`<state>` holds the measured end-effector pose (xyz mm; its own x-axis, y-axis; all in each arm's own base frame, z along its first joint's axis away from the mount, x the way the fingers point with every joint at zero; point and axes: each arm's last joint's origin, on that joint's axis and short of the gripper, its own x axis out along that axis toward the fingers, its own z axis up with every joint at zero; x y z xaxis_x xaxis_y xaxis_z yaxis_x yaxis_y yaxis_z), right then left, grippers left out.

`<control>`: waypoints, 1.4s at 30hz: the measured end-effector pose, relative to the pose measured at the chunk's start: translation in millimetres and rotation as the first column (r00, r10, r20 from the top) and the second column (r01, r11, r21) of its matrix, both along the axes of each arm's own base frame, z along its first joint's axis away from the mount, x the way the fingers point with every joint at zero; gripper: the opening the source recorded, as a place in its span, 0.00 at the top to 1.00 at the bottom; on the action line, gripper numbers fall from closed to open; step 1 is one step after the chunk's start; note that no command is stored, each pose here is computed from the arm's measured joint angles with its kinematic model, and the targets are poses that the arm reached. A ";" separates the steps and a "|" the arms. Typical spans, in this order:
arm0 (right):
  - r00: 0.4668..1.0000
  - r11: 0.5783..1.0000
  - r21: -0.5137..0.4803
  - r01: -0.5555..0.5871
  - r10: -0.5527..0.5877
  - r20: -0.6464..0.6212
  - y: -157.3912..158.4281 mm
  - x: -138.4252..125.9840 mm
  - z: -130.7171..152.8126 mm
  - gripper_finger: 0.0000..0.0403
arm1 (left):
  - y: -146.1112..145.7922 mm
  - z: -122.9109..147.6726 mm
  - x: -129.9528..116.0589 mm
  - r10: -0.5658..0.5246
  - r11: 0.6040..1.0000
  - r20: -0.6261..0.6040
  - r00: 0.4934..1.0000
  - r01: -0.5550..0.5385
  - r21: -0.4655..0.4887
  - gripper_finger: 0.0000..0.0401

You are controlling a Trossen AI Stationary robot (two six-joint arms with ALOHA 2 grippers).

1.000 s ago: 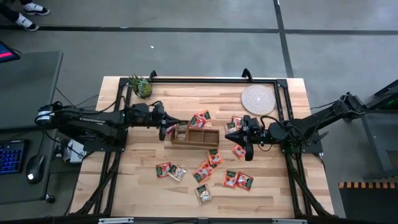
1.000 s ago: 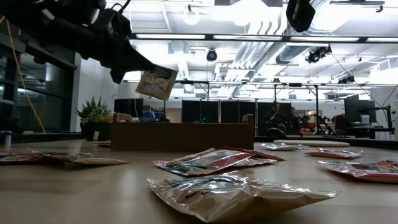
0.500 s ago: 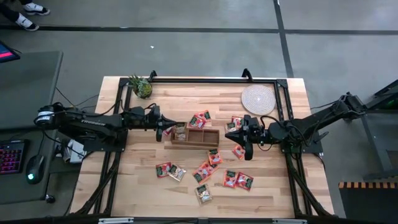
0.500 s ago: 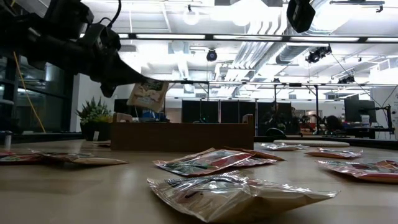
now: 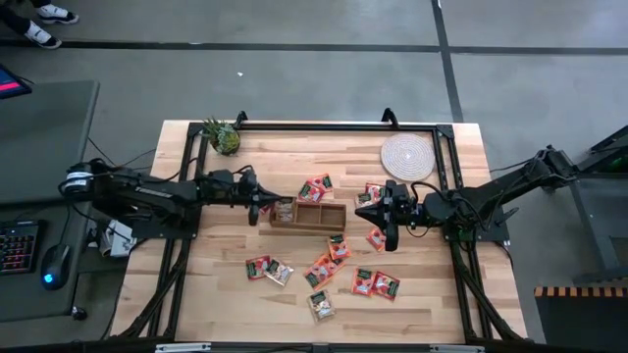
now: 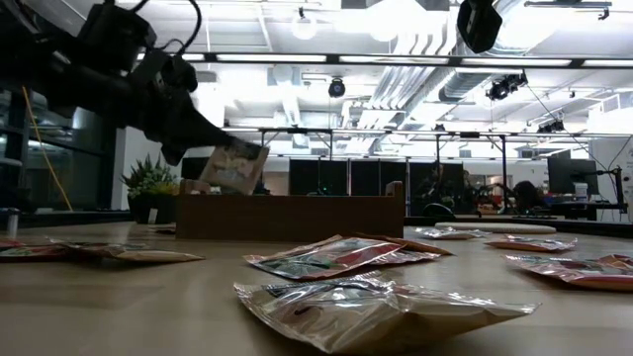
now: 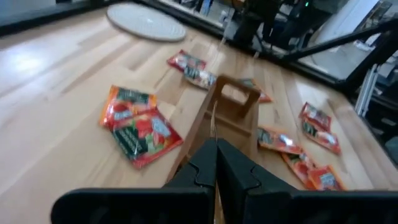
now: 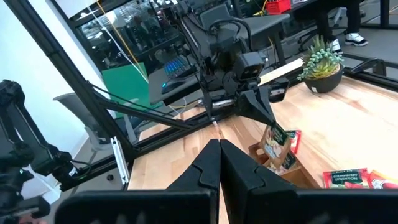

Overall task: Pick & Place Tea
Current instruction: Put the brown tea bag into the left section of the brown wooden organizer

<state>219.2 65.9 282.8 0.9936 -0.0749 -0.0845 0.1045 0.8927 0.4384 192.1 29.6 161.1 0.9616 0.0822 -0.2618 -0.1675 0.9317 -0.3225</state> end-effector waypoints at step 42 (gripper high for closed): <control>0.999 1.000 -0.015 -0.005 0.004 -0.037 0.0 -0.3 -3.7 1.00 | 2.1 -13.5 9.8 0.021 1.000 -0.019 1.000 -0.021 0.005 0.70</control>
<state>218.9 65.9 279.1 0.9901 -0.0720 -0.1204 0.1166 0.8998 0.4204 201.9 31.7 147.7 0.9544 0.1037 -0.2801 -0.1933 0.9294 -0.3145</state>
